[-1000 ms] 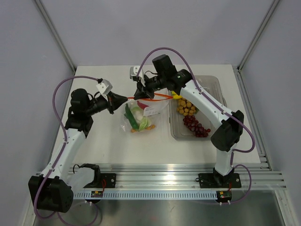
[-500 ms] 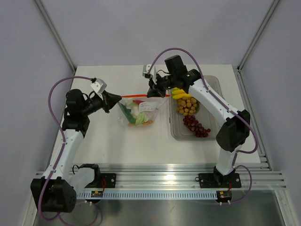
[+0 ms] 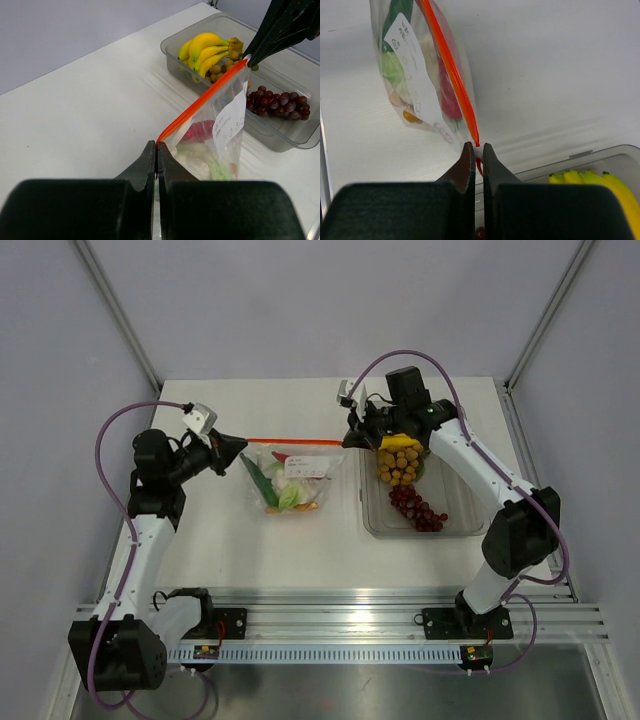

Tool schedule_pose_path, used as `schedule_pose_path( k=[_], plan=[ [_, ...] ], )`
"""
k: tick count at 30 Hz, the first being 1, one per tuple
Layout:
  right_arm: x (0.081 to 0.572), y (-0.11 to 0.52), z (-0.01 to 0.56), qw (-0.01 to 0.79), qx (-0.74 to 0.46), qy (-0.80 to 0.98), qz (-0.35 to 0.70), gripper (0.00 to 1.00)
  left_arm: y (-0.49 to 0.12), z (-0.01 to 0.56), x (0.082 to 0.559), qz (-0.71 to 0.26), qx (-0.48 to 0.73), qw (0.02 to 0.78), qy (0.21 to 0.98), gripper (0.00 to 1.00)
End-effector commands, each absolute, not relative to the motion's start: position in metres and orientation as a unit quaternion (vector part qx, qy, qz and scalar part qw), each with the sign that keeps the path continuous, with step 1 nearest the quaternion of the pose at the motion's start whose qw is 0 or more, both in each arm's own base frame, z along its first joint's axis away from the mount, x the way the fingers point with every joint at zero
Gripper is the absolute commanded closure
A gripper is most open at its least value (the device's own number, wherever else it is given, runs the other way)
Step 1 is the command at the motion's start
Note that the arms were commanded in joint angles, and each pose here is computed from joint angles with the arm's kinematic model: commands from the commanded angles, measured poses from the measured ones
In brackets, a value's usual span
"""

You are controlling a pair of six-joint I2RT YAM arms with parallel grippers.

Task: Place the food in the zip-top bag and seal the zipper
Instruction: Zip the zipper food storage bag at the center of the board.

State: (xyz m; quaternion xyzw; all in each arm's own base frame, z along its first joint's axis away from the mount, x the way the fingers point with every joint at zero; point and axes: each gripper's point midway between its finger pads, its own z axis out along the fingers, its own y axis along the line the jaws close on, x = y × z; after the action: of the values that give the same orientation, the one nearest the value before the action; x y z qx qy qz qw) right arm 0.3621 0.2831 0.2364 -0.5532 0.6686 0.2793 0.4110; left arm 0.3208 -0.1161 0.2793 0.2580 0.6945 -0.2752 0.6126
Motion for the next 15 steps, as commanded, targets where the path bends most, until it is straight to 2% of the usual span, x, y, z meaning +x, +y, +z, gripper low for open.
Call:
schedule_pose_path(
  k=[1, 8, 15],
  plan=[
    [0.377, 0.253, 0.26, 0.456, -0.525, 0.678, 0.237, 1.0, -0.096, 0.304, 0.333, -0.222, 0.243, 0.662, 0.673, 1.0],
    [0.374, 0.238, 0.251, 0.454, -0.51, 0.693, 0.232, 1.0, -0.094, 0.303, 0.334, -0.224, 0.237, 0.663, 0.673, 1.0],
    [0.381, 0.244, 0.268, 0.478, -0.497, 0.681, 0.247, 1.0, -0.096, 0.308, 0.338, -0.235, 0.237, 0.666, 0.667, 1.0]
  ],
)
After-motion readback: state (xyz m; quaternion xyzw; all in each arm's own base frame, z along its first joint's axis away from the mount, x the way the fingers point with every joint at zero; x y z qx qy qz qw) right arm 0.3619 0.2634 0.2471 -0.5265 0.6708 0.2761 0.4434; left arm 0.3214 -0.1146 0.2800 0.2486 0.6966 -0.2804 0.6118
